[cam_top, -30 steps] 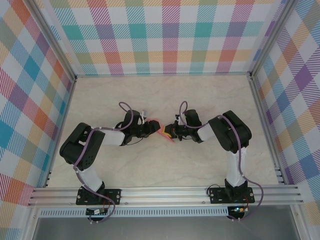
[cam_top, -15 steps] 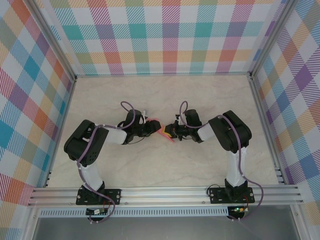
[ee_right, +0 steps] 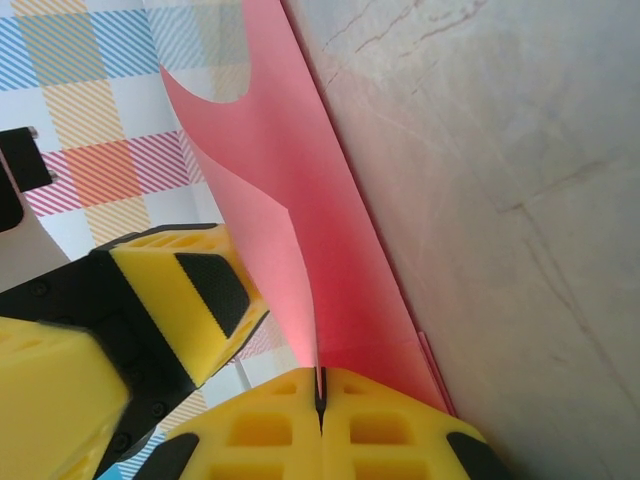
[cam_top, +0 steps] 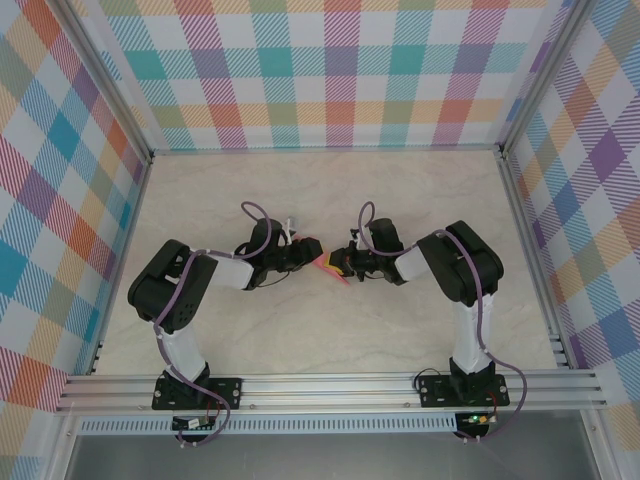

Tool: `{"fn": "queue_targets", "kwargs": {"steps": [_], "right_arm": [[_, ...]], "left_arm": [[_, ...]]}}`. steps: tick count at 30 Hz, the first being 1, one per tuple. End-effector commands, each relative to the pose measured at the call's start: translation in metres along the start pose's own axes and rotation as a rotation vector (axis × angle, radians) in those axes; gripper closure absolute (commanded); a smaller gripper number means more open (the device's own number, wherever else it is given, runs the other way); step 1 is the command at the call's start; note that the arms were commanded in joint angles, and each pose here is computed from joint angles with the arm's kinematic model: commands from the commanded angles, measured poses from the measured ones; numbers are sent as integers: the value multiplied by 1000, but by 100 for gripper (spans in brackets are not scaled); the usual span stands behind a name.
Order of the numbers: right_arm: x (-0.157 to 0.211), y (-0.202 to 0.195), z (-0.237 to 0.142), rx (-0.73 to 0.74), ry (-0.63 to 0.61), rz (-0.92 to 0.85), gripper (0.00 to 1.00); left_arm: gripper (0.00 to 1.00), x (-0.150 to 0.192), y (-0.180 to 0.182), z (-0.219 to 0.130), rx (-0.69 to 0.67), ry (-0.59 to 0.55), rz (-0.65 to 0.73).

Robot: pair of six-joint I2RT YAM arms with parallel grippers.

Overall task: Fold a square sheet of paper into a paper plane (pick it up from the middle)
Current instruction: Fold the wing for the fifth time at the center of the table.

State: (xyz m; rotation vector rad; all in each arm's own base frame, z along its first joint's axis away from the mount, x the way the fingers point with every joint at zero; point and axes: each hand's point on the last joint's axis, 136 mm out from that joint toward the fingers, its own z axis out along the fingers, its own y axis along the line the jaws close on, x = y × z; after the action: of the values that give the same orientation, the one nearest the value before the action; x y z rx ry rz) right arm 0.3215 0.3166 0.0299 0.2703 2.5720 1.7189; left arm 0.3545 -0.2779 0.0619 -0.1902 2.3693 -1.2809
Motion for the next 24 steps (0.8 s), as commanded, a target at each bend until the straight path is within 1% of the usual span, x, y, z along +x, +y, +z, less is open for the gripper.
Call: {"fn": "queue_targets", "kwargs": {"steps": [1,9,17,24], "right_arm": [[4,-26,2,66,25,69,100],[4,-29,3,74,28,75,100],[5,-33,3,91,33,82,100],[6,-37,3,103,36,86,100]], "left_arm": [[57,2,-14,-1,55,-6,38],[60,8,0,4,-1,20,15],[64,10,16,7,-62,21,-16],[66,10,21,8,-81,21,-23]]}}
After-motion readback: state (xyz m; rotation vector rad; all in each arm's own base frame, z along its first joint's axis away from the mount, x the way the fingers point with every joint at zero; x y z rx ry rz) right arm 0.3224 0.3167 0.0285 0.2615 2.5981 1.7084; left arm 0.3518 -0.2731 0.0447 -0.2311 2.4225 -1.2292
